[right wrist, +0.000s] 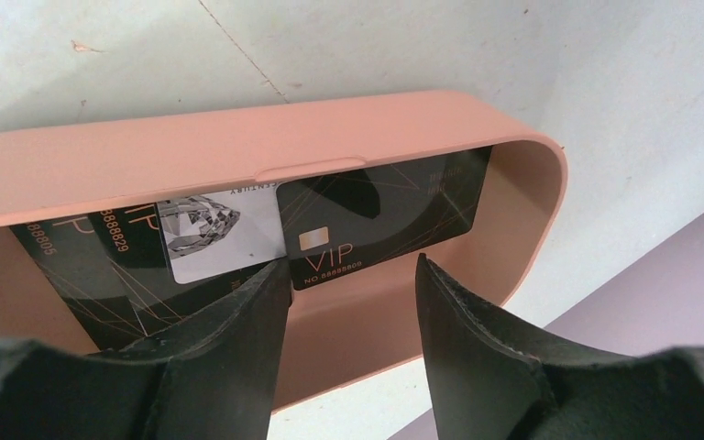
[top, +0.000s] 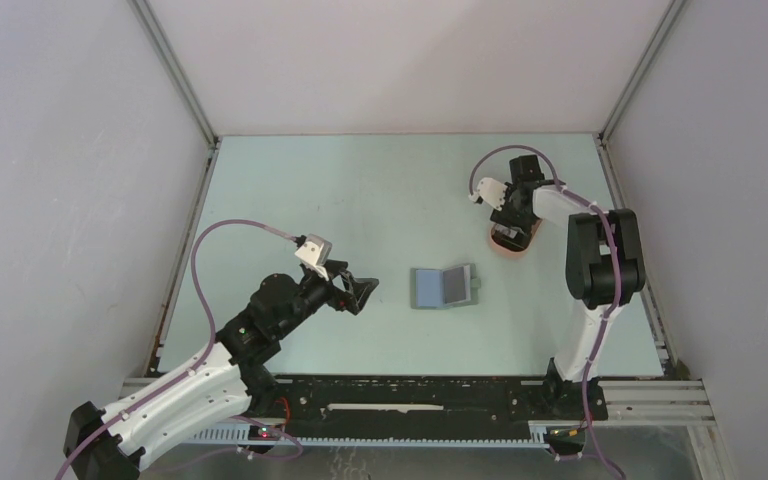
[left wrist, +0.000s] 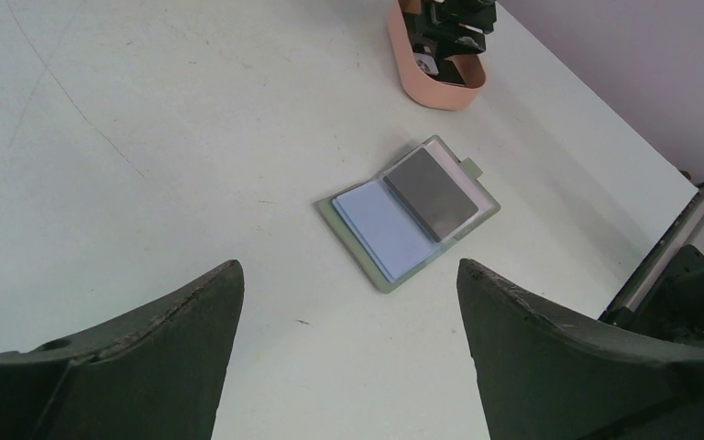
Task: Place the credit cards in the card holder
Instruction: Pick up the credit card from the storage box.
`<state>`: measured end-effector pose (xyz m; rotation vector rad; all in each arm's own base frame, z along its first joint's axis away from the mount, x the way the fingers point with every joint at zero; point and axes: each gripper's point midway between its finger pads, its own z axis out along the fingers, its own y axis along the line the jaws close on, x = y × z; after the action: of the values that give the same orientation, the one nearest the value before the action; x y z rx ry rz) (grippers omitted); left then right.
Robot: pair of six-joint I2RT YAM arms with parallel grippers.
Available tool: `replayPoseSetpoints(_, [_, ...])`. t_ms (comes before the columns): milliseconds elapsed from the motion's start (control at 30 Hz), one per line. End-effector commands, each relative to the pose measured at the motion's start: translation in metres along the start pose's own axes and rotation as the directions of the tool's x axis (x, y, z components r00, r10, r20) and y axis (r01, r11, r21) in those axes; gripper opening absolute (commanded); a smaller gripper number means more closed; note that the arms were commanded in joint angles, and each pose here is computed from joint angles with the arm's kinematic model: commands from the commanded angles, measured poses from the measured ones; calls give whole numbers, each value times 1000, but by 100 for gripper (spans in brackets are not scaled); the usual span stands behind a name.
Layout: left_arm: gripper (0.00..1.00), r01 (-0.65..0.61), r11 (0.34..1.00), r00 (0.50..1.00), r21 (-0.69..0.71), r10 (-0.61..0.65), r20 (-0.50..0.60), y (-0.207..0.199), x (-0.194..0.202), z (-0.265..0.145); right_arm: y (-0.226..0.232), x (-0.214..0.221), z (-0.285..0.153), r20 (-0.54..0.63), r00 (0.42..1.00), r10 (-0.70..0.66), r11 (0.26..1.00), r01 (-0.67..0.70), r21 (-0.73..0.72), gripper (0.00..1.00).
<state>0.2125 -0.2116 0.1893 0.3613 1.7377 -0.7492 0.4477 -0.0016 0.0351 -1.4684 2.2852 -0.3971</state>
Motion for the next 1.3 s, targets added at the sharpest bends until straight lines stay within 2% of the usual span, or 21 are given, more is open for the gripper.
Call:
replayPoseSetpoints(0, [91,-14,1000,1000,-10,14,26,3,-5,1,-12,-9,-3,59,998,10,997,-15,74,61])
replayPoseSetpoints(567, [91,-14,1000,1000,-11,14,25,3,-5,1,-34,-20,-43,164,986,12,981,-43,187,56])
replayPoseSetpoints(1067, [91,-12,1000,1000,-9,12,26,3,-6,1,-47,-15,-46,158,987,41,968,-78,238,54])
replayPoseSetpoints(1267, [91,-11,1000,1000,-9,11,26,2,-6,1,-51,-15,-47,165,985,47,964,-88,251,50])
